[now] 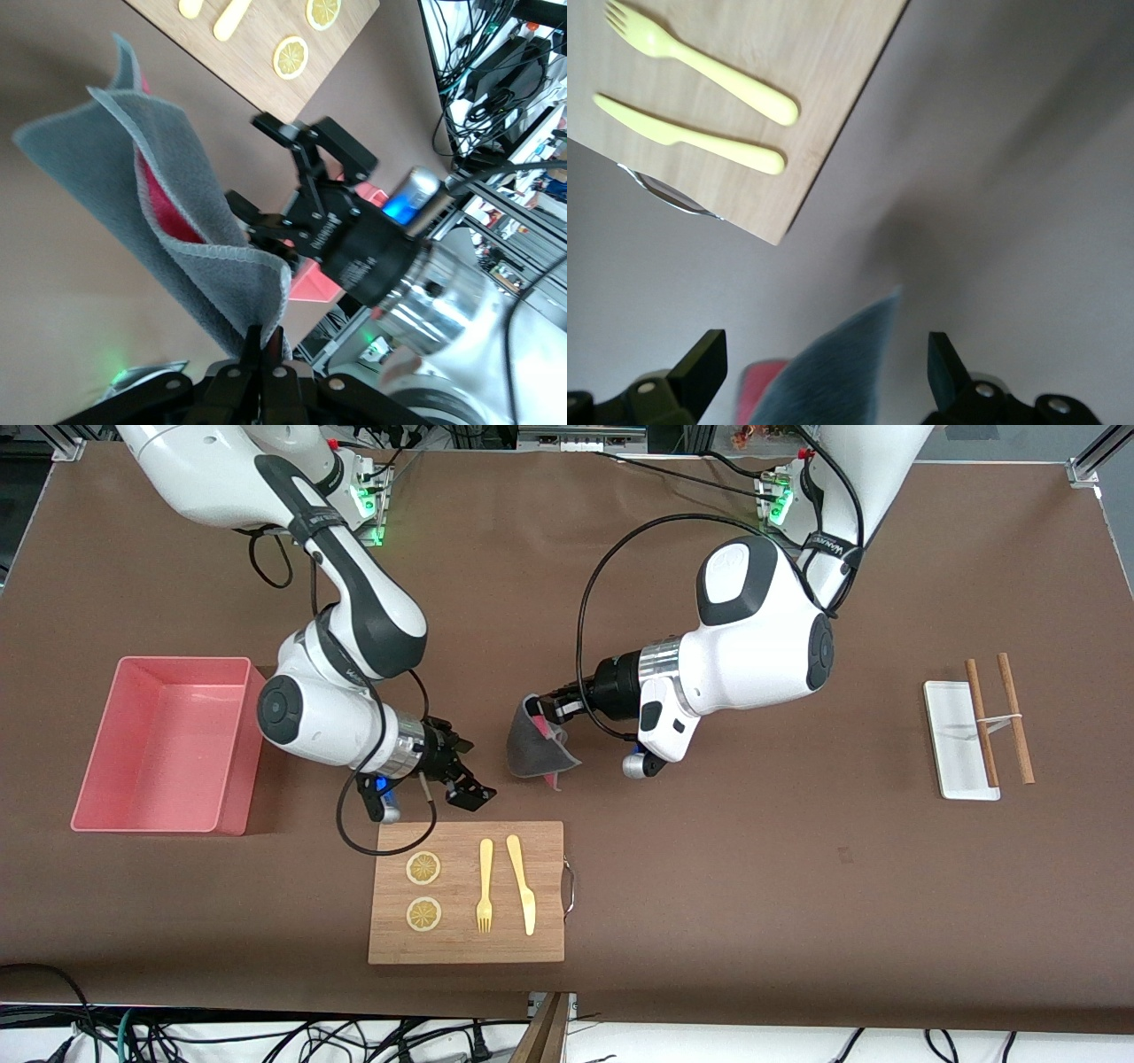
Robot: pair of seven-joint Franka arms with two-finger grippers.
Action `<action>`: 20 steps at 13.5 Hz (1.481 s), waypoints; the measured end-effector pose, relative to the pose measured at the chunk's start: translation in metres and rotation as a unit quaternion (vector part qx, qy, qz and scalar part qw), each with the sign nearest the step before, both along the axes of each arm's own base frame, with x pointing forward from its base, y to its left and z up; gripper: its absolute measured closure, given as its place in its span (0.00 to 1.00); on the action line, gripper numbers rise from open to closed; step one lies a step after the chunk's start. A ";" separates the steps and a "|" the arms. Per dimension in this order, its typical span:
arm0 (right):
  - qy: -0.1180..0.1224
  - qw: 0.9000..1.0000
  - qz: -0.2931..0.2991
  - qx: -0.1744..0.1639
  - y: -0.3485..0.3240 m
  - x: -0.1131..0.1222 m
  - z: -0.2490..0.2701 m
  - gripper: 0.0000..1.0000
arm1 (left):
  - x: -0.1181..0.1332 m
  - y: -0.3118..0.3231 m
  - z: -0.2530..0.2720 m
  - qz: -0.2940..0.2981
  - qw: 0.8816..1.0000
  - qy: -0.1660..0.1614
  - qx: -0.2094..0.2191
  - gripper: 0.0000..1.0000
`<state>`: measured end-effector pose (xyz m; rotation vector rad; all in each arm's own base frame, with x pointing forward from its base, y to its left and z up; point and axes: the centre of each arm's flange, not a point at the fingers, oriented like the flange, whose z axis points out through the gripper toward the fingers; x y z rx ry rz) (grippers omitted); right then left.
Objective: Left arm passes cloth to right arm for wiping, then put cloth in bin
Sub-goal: 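Grasp the hanging cloth with the right gripper beside the left gripper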
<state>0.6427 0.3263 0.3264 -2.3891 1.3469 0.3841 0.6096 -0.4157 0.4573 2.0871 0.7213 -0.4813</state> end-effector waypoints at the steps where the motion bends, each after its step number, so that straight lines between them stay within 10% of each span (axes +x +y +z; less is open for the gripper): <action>1: 0.003 1.000 0.002 -0.001 0.004 -0.003 -0.005 0.00 | 0.000 -0.001 0.000 0.002 1.000 0.004 -0.005 0.98; 12: 0.064 0.998 0.015 -0.017 0.024 -0.041 -0.055 0.04 | -0.020 -0.031 0.000 0.006 0.999 0.032 -0.004 0.98; 20: 0.104 0.994 0.039 -0.024 0.033 -0.057 -0.057 0.94 | -0.019 -0.030 0.001 0.009 0.999 0.030 -0.005 0.98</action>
